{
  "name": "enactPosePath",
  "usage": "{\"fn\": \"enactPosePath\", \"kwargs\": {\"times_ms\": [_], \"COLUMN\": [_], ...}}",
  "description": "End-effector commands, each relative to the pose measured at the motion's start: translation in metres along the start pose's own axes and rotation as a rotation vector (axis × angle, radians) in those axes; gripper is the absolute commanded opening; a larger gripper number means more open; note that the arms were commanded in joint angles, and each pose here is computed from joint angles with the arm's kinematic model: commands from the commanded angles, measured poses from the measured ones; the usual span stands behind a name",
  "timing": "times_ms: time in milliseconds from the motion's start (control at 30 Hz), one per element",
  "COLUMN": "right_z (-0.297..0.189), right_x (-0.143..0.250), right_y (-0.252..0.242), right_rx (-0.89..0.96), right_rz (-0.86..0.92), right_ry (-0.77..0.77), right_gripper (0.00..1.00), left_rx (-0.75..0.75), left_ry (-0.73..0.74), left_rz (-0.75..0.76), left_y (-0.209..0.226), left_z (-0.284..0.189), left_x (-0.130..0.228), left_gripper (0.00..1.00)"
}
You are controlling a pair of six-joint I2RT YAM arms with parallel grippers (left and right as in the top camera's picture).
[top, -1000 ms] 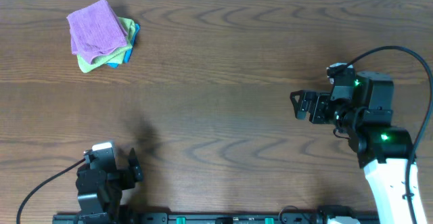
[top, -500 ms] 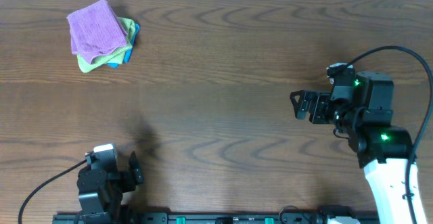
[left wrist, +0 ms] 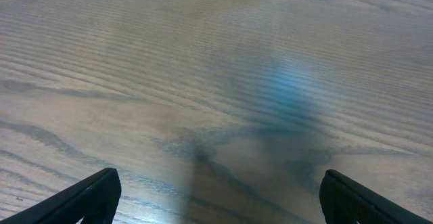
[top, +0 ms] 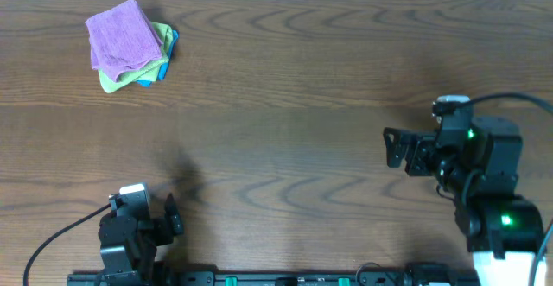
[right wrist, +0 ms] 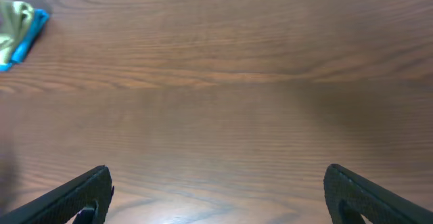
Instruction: Fold the cloth
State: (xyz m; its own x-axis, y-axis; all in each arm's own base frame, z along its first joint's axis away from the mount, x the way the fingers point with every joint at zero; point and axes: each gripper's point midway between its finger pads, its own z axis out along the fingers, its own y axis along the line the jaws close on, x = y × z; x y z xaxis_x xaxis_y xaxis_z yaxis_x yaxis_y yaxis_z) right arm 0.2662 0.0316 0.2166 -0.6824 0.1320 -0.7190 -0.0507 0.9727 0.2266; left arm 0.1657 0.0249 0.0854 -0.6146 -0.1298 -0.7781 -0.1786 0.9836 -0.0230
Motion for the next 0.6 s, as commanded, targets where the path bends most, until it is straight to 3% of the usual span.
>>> {"fn": "enactPosePath", "kwargs": {"times_ms": [0,567], "right_z": [0.0,0.009], "right_x": [0.014,0.098], "right_y": [-0.02,-0.052], "right_rx": [0.103,0.209], "right_rz": [-0.055,-0.234], "right_ry": [0.0,-0.104], "right_gripper": [0.99,0.99], "left_rx": [-0.005,-0.005], "left_ry": [0.023,0.023], "left_rz": [-0.002,-0.002], "left_y": [0.001,0.001], "left_z": [0.001,0.001], "left_x": [0.008,0.008], "left_gripper": [0.95,0.95]}}
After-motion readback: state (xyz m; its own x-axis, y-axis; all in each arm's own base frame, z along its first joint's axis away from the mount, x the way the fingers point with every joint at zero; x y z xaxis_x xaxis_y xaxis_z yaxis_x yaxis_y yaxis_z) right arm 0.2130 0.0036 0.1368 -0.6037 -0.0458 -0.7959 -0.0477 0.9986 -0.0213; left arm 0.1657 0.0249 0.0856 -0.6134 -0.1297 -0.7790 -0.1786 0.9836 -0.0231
